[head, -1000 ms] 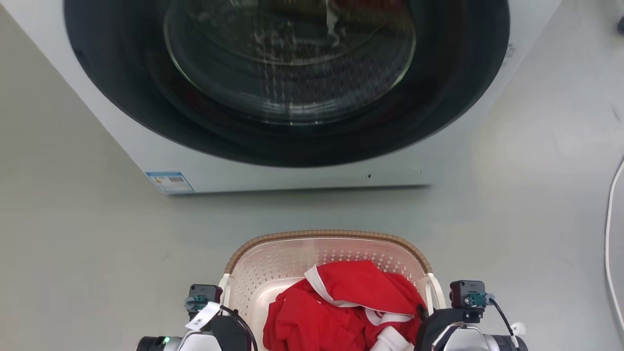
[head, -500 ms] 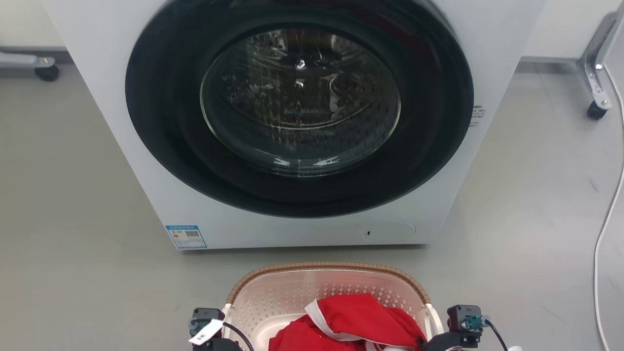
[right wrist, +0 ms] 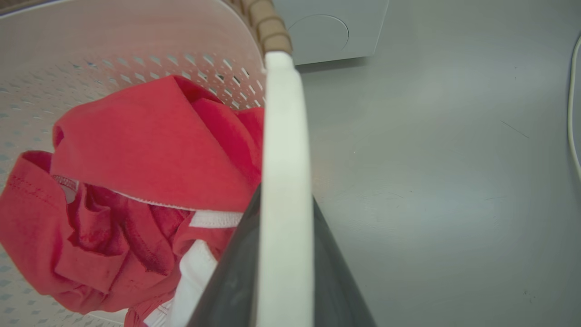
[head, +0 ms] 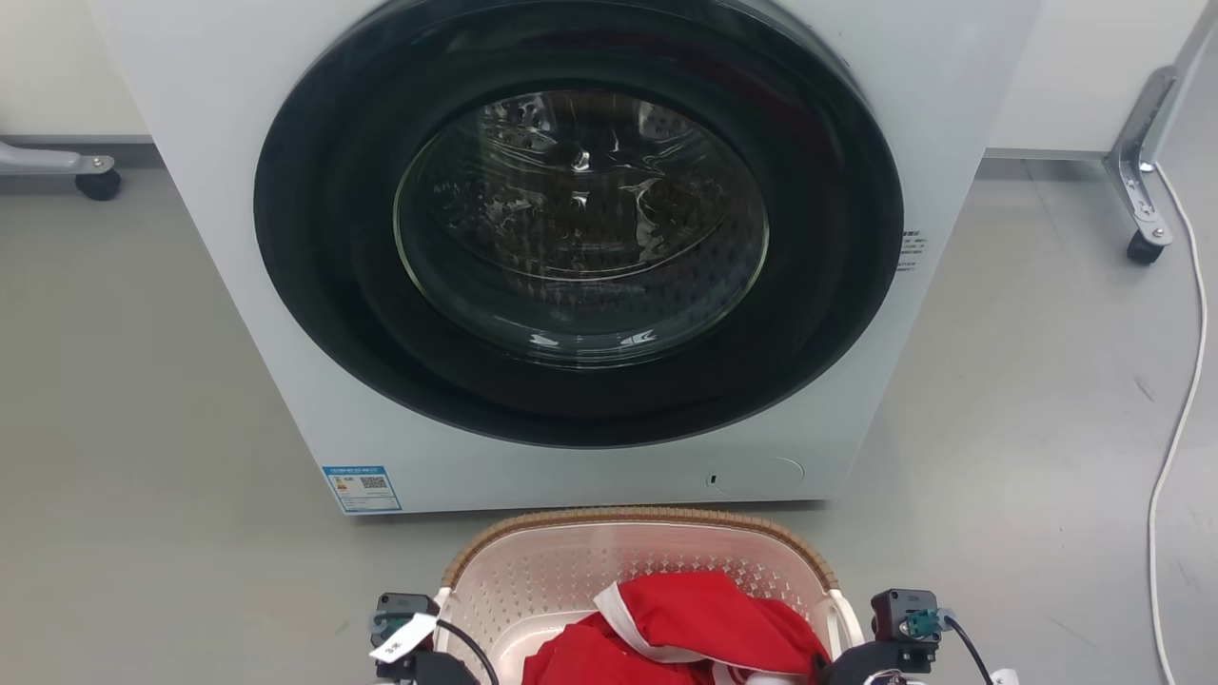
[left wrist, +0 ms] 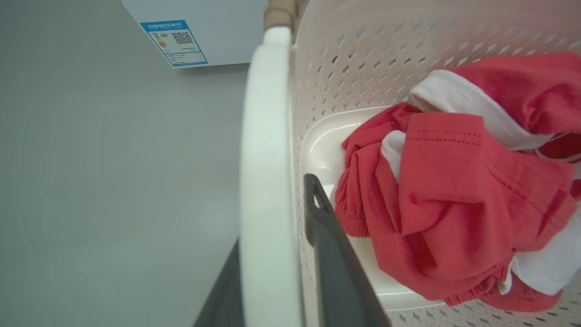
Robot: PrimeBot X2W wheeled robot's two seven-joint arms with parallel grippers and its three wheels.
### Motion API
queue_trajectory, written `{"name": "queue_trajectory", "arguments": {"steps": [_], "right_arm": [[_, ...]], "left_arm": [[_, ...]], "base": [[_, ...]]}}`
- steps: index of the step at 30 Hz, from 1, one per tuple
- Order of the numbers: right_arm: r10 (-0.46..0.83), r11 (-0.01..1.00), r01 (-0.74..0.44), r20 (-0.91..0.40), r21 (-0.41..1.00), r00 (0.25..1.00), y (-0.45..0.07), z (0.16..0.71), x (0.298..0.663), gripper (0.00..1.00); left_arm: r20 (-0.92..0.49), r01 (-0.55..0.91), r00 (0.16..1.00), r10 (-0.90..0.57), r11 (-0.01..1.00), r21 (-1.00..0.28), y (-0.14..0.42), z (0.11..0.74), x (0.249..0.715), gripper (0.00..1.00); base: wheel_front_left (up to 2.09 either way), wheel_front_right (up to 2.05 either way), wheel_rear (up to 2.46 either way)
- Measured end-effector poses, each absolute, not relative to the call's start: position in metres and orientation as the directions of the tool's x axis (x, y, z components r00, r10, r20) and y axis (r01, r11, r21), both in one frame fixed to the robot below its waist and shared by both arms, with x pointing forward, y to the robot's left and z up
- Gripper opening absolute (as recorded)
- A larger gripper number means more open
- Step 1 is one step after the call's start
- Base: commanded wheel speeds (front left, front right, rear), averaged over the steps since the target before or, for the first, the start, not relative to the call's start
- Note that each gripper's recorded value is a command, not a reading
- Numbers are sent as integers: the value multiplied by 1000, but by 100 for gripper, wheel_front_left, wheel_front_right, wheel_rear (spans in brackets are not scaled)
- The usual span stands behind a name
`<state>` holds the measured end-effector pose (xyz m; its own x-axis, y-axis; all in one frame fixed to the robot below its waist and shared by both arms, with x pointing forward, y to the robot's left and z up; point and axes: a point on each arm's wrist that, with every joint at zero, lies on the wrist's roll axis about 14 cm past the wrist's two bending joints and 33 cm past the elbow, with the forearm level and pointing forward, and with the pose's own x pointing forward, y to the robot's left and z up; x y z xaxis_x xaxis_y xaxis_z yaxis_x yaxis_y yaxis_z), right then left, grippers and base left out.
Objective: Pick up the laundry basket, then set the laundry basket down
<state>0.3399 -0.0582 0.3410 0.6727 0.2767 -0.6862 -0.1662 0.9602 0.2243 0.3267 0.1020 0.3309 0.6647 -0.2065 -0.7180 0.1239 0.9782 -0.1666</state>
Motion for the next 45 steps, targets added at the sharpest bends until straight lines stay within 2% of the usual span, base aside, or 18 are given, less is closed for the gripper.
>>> {"name": "queue_trajectory", "arguments": {"steps": [31,45], "right_arm": [[268,963,-160,-683,219,679,-62,343,349,0],[264,964,-174,-689,200,675,-61,335,387,0]], "left_arm": [[-706,126,676,-212,977,-173,98,334,337,0],[-722,104,663,-196,980,-171,100,321,365,0]], "base": [[0,0,0],[0,0,0]]}}
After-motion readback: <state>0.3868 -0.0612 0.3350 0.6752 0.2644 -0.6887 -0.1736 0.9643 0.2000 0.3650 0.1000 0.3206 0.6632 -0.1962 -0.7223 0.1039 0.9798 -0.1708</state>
